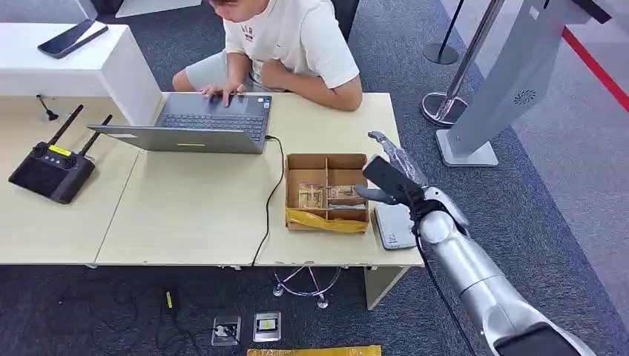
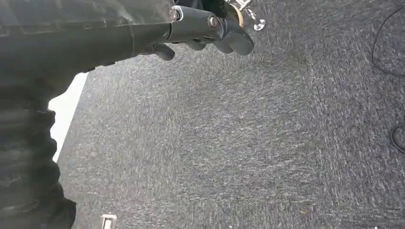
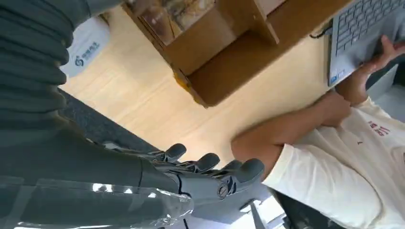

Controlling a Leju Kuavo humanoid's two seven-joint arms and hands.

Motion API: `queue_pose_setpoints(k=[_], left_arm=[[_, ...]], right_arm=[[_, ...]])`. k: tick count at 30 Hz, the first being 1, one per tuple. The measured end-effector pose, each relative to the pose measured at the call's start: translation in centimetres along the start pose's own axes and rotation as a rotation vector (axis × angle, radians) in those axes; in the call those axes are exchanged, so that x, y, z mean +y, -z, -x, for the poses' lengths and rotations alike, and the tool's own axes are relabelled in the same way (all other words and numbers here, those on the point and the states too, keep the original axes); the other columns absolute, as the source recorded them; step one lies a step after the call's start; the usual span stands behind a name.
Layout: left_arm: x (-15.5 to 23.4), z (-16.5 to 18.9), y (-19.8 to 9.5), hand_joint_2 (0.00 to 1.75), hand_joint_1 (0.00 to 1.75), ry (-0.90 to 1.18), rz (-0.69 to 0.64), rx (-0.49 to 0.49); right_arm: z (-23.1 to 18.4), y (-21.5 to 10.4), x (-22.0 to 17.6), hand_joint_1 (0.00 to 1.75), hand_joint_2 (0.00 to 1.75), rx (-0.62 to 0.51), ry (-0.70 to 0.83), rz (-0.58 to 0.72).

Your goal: Pass the card to the sensor for recognition and then transmit it.

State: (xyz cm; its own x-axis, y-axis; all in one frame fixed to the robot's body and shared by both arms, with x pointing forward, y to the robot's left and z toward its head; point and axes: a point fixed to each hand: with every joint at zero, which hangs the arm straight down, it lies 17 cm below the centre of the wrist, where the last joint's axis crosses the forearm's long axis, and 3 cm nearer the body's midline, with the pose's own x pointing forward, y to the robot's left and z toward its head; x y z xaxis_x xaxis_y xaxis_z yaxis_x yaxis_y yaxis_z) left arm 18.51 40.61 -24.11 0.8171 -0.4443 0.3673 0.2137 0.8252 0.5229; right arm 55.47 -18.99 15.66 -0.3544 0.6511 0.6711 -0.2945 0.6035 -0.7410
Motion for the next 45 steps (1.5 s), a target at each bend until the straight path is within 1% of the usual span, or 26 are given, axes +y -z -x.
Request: queue_pose_setpoints(k=[11, 18, 24, 27, 30, 33, 39, 42, 45], left_arm=[[0.1, 0.0, 0.0, 1.75, 0.0, 0.002, -0.003, -0.001], [0.1, 0.1, 0.0, 1.75, 0.0, 0.002, -0.006, 0.006], [0.2, 0.2, 0.0, 1.75, 0.0, 0.002, -0.009, 0.013], [0.2, 0.3, 0.0, 1.75, 0.0, 0.003, -0.009, 0.016], [0.2, 0.3, 0.0, 1.75, 0.0, 0.007, -0.008, 0.018], [0.1, 0.3, 0.0, 1.75, 0.0, 0.013, -0.006, 0.017], [0.0, 0.2, 0.0, 1.75, 0.0, 0.018, -0.002, 0.014], [0.0, 0.2, 0.0, 1.75, 0.0, 0.023, 0.003, 0.012], [-0.1, 0.1, 0.0, 1.75, 0.0, 0.031, 0.005, 0.009]], right_arm=[[-0.4, -2.2, 1.6, 0.0, 1.75, -0.016, -0.01, -0.027], [1.1, -3.8, 2.7, 0.0, 1.75, 0.018, -0.041, -0.06], [2.6, -5.1, 3.0, 0.0, 1.75, 0.07, -0.09, -0.09], [3.9, -5.9, 3.0, 0.0, 1.75, 0.119, -0.17, -0.096], [5.0, -6.4, 2.4, 0.0, 1.75, 0.173, -0.293, -0.081], [5.3, -6.6, 1.8, 0.0, 1.75, 0.198, -0.382, -0.052], [4.5, -6.4, 0.8, 0.0, 1.75, 0.186, -0.504, 0.006], [3.9, -6.0, 0.4, 0.0, 1.75, 0.165, -0.573, 0.031], [2.8, -5.4, 0.2, 0.0, 1.75, 0.137, -0.61, 0.052]])
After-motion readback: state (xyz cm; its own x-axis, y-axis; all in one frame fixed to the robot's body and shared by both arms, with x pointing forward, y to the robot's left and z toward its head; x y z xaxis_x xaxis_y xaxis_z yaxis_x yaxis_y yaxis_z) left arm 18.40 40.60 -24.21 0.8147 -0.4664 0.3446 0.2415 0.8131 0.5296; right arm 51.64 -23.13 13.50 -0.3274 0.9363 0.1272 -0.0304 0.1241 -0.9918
